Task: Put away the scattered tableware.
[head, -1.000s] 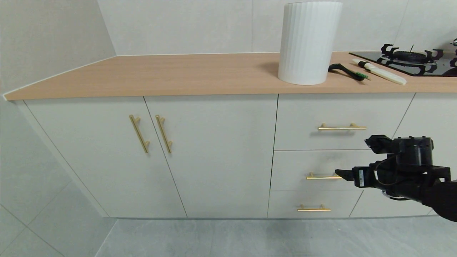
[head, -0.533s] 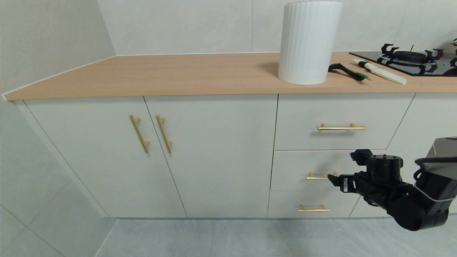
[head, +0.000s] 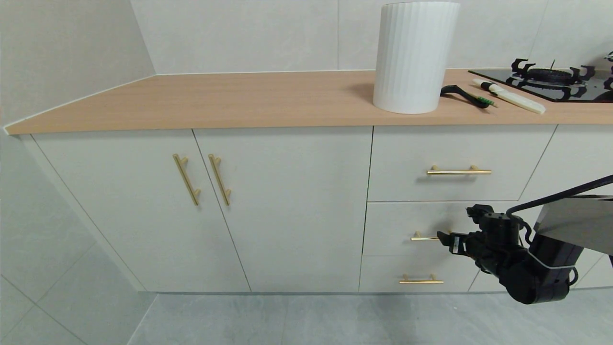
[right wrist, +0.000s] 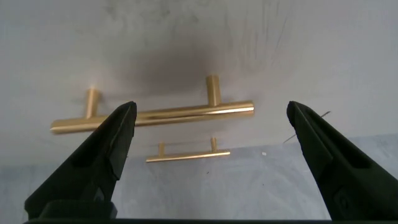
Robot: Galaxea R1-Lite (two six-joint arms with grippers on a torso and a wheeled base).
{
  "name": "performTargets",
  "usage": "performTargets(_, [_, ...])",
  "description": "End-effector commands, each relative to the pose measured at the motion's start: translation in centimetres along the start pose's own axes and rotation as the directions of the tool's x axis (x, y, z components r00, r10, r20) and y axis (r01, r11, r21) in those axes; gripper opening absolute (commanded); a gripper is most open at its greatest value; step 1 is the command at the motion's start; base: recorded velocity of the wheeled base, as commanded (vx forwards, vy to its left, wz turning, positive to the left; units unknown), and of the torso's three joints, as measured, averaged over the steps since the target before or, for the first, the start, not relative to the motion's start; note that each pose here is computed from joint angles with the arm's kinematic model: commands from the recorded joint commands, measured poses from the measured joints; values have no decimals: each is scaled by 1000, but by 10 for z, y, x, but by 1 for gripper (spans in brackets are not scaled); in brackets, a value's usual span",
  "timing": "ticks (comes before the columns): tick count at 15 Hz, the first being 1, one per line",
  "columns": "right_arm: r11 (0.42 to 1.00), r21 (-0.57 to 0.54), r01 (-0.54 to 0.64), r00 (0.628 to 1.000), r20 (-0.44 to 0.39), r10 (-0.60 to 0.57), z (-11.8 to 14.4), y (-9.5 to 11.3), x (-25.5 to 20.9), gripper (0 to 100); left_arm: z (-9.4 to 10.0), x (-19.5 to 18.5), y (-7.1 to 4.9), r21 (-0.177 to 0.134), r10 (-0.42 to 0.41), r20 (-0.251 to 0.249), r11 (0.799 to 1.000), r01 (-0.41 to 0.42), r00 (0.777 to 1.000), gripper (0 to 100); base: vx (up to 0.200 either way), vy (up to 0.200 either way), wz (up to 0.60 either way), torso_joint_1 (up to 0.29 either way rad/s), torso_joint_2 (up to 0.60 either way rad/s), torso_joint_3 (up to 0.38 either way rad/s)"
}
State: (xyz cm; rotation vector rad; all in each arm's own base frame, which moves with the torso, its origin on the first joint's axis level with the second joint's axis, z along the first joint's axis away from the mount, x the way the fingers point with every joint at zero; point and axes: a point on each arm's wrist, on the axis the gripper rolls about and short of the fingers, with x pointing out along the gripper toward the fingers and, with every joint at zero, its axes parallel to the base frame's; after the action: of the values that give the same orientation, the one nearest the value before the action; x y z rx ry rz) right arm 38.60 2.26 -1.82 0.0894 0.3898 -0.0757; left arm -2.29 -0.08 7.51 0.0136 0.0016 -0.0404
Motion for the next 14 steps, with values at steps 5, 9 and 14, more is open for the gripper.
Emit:
performTargets(5, [1000,4,21,999,47,-21,-2,0,11,100,0,0,0,0,-1,-3,1000,1,1000,100,0,0,0,0,0,0])
performTargets(9, [1000,-14,8,1000,29,-7,-11,6,13,100,0,0,0,0,1,-3,1000,-1,1000,100,0,0,0,0,0,0])
performTargets(14, [998,-67,11,1000,-24,-13,-23,5,15,100,0,0,0,0,-1,-3,1000,1,1000,100,0,0,0,0,0,0])
